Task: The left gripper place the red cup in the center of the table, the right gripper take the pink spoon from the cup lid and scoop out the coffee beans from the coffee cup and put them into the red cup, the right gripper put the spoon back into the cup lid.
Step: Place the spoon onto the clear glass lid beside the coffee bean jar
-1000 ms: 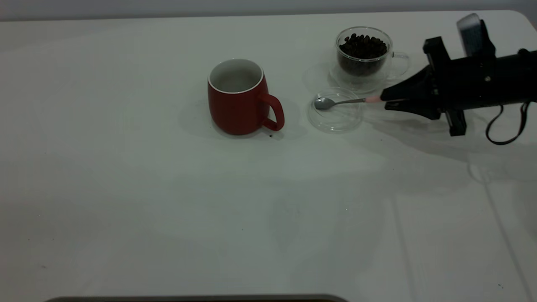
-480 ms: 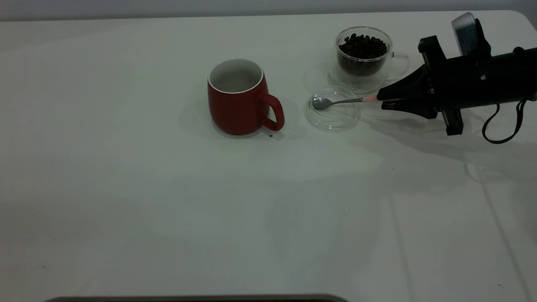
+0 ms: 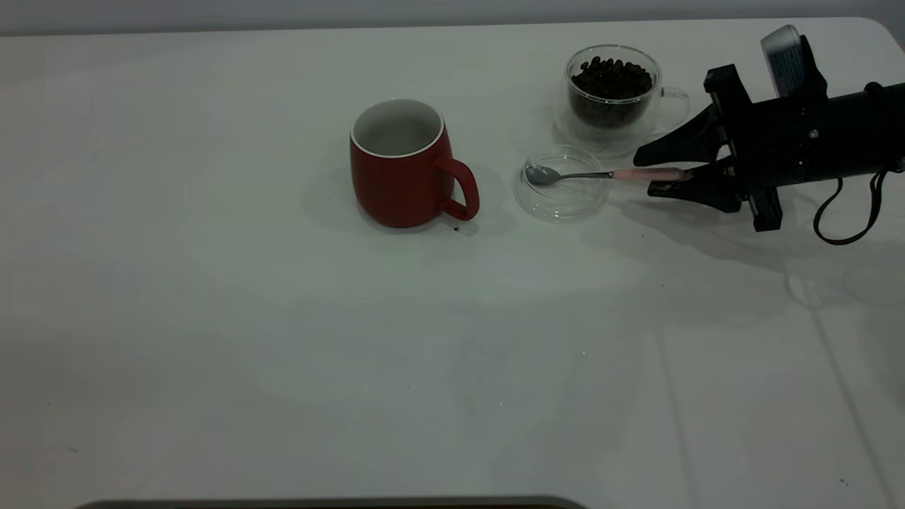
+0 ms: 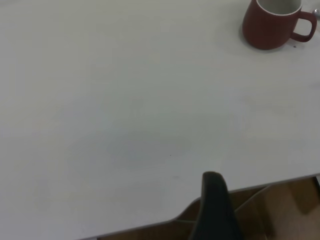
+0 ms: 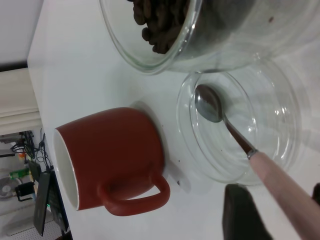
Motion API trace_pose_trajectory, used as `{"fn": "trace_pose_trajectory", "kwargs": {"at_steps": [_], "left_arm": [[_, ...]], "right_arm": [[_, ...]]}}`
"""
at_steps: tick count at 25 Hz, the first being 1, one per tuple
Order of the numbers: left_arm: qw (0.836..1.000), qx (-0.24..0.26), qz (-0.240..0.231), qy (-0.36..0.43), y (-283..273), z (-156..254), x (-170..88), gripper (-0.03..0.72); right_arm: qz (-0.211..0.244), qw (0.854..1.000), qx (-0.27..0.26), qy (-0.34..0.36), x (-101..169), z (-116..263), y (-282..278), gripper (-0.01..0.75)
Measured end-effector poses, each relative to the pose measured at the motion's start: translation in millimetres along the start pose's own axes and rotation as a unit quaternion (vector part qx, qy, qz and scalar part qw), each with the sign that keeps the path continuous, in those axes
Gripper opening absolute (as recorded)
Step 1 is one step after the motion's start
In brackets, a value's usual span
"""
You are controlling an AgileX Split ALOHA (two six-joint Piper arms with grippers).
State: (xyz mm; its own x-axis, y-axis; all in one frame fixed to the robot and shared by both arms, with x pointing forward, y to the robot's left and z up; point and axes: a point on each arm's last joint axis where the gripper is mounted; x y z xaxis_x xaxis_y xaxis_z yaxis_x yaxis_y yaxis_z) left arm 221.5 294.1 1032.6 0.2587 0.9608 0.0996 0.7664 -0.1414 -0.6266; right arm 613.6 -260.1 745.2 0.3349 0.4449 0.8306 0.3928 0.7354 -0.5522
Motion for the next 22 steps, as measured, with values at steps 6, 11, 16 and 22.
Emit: {"fn": "trace_pose_trajectory", "kwargs": {"at_steps": [6,11,16,22], "left_arm": [[1.0,0.0,0.0,0.0,0,0,0,0.586],[1.0,0.0,0.0,0.0,0,0,0,0.586],[1.0,0.0,0.0,0.0,0,0,0,0.586],[1.0,0.0,0.0,0.0,0,0,0,0.586]], "right_arm": [[0.012,1.0,-0.005,-0.004,-2,-1,0,0.498],[0.019,1.0,-0.007,-0.002,-3,-1,0,0.565],[0.027,1.0,0.007,-0.009,-3,-1,-4,0.574],[0.049,0.999,0.021,0.007,-4,-14,-40,0.575]]}}
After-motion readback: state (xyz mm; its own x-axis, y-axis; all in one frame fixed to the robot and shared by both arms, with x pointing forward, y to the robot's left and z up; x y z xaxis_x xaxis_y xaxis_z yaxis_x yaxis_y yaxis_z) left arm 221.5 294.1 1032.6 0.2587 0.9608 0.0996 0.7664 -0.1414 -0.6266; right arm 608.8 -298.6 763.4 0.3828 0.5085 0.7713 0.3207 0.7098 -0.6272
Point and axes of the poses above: a point on each arm's last joint axis where the gripper is mounted, y pointing out along that axis toward the gripper, x along the wrist's bending axis when the last joint is at zero, z = x × y, and after that the axes turned 7 degrees about y, right-handed
